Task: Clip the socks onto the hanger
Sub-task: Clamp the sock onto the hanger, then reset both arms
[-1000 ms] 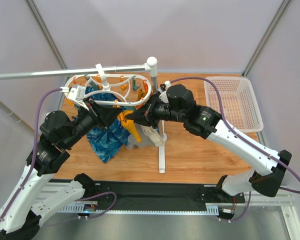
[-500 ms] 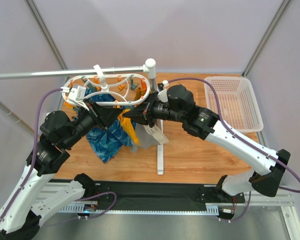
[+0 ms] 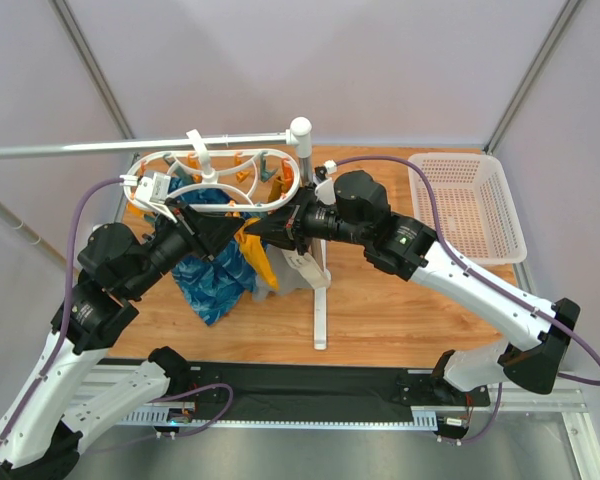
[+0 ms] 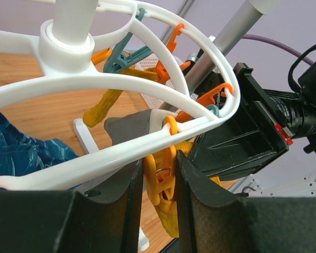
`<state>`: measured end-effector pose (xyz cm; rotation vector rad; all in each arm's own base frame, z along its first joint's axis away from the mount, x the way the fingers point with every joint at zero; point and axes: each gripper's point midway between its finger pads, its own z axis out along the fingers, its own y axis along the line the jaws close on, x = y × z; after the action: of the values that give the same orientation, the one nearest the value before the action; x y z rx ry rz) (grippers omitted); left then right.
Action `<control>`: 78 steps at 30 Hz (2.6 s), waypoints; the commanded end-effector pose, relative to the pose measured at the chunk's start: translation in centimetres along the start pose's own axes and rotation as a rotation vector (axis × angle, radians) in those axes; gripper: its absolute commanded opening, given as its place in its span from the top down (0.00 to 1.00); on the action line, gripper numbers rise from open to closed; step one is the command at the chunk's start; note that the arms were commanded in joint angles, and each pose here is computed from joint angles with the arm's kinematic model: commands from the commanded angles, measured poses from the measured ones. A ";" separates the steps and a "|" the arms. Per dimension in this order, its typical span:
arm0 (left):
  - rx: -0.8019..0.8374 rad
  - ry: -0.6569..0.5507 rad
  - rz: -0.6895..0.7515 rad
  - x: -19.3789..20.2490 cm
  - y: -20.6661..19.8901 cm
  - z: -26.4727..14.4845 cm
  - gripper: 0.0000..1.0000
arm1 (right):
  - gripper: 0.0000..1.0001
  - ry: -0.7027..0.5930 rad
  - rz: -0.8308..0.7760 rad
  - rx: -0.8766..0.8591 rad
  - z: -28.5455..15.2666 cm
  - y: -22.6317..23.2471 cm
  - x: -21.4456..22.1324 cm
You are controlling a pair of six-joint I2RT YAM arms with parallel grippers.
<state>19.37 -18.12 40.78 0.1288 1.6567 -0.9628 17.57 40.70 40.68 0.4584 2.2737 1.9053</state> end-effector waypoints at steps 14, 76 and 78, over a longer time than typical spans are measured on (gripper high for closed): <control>-0.010 -0.012 0.016 -0.6 -0.1 -0.9 0.44 | 1.00 0.082 -0.003 -0.062 -0.4 1.2 1.4; -0.020 0.128 -0.316 15.2 5.8 -9.7 0.03 | 0.00 -0.603 -0.645 0.514 -20.0 -24.7 -8.4; -0.036 0.125 -0.317 15.3 6.1 -9.7 0.02 | 0.00 -0.609 -0.646 0.500 -20.1 -24.6 -8.4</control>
<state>10.10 -14.06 23.87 -0.0850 1.8763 -1.1680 15.10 15.21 17.94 0.1816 2.1730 0.6984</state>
